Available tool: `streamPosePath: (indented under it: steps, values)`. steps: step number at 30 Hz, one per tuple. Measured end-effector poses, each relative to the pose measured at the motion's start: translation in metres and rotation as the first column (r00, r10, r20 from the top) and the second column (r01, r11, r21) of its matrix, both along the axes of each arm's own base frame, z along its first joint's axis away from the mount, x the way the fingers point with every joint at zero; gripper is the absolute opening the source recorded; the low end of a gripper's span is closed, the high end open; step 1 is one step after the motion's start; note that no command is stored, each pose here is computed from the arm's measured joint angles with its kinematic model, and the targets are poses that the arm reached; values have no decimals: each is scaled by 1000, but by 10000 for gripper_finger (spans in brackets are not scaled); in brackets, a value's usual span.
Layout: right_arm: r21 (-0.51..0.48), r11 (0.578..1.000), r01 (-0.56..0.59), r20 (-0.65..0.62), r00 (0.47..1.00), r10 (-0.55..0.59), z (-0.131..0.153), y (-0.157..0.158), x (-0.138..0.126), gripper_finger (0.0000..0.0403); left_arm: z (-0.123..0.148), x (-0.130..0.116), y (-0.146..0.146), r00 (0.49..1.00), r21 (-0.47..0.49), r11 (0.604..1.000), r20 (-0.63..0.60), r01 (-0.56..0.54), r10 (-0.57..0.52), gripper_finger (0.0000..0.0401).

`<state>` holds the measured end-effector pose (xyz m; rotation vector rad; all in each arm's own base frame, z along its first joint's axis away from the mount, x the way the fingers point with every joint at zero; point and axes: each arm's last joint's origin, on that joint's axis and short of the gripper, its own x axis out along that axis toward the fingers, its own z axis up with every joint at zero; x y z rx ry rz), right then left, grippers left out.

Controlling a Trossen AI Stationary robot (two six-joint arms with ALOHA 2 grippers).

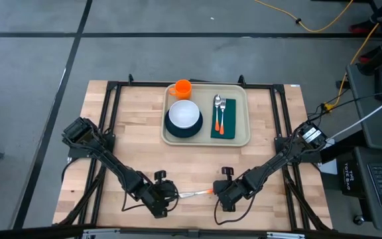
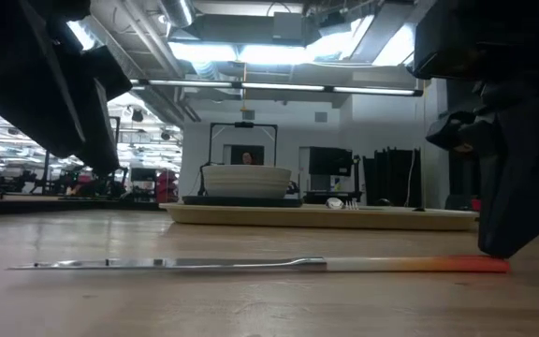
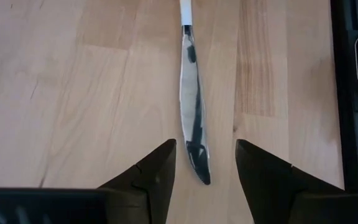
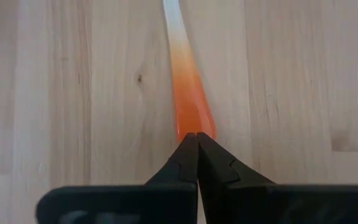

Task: Set up tray
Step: Put the orange knife on top of the green napkin to the right of the orange fork on the gray serving tray

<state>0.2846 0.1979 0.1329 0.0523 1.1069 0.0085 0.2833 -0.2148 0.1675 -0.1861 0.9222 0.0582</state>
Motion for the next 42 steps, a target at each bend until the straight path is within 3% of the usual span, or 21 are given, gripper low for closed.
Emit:
streamPosePath:
  steps: [9, 15, 34, 42]
  values:
    - [7, 1000, 24, 0, 1000, -24, 0, 0, 0, 0, -1, -1, 1, 1000, 15, 1000, -17, 0, 1, 162]
    - [25, 998, 65, -2, 998, -64, -1, 0, 0, 0, -3, -4, 3, 997, -1, 998, -49, -57, 57, 162]
    - [87, 985, 151, 3, 988, -152, 0, 3, 0, 0, -4, -5, 1, 996, -55, 998, -91, -28, 23, 162]
    - [90, 985, 148, 7, 989, -149, 0, 3, 0, 0, -6, -9, 5, 992, 12, 999, -122, -41, 42, 162]
